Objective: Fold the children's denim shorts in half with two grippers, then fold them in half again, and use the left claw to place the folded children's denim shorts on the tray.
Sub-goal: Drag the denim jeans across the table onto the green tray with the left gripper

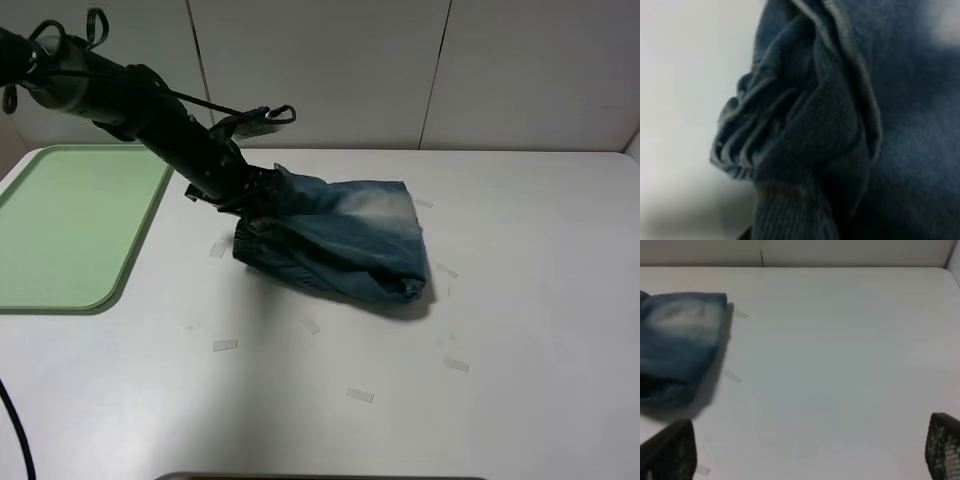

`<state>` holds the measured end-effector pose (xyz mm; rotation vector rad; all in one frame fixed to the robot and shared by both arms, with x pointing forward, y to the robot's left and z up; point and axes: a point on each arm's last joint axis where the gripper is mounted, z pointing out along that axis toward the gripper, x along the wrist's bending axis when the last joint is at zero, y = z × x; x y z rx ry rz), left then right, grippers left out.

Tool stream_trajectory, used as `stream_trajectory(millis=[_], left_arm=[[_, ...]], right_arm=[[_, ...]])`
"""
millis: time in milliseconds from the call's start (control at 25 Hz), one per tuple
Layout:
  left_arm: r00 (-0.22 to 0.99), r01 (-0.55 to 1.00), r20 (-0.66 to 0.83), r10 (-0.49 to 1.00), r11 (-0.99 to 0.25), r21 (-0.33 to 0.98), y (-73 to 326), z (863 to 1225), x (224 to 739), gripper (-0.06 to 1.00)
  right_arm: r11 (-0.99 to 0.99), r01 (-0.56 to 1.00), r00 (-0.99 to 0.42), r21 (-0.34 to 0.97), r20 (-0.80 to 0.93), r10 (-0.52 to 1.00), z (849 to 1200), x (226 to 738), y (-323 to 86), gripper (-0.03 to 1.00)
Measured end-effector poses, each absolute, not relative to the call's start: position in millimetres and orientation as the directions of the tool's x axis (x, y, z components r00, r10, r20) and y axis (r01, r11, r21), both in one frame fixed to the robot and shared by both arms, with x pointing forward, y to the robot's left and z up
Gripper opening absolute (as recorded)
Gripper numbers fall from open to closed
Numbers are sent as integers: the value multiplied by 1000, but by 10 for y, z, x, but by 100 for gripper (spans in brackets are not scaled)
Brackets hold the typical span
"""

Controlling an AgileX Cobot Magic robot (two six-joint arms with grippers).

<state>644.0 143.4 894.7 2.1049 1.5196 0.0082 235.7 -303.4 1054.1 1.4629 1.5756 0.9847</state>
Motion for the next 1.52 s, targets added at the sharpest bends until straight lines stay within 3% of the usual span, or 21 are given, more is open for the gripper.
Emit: stream_trajectory(millis=[320, 920, 1400, 1520], left_arm=[[446, 845, -38, 894, -406, 349, 1727, 9191, 6645, 15], [452, 800, 273, 849, -521, 298, 2238, 9738, 6804, 15], [350, 855, 326, 878, -442, 272, 2766, 9840, 6822, 15], [258, 876, 369, 893, -377, 300, 3021, 9865, 6859, 15]], right_arm=[[47, 414, -58, 909, -26, 998, 10541, 2357, -3034, 69], [49, 414, -55, 909, -29, 998, 10541, 2357, -3037, 69], [49, 414, -55, 909, -29, 998, 10541, 2357, -3037, 69], [49, 414, -55, 909, -29, 998, 10541, 2357, -3037, 69]])
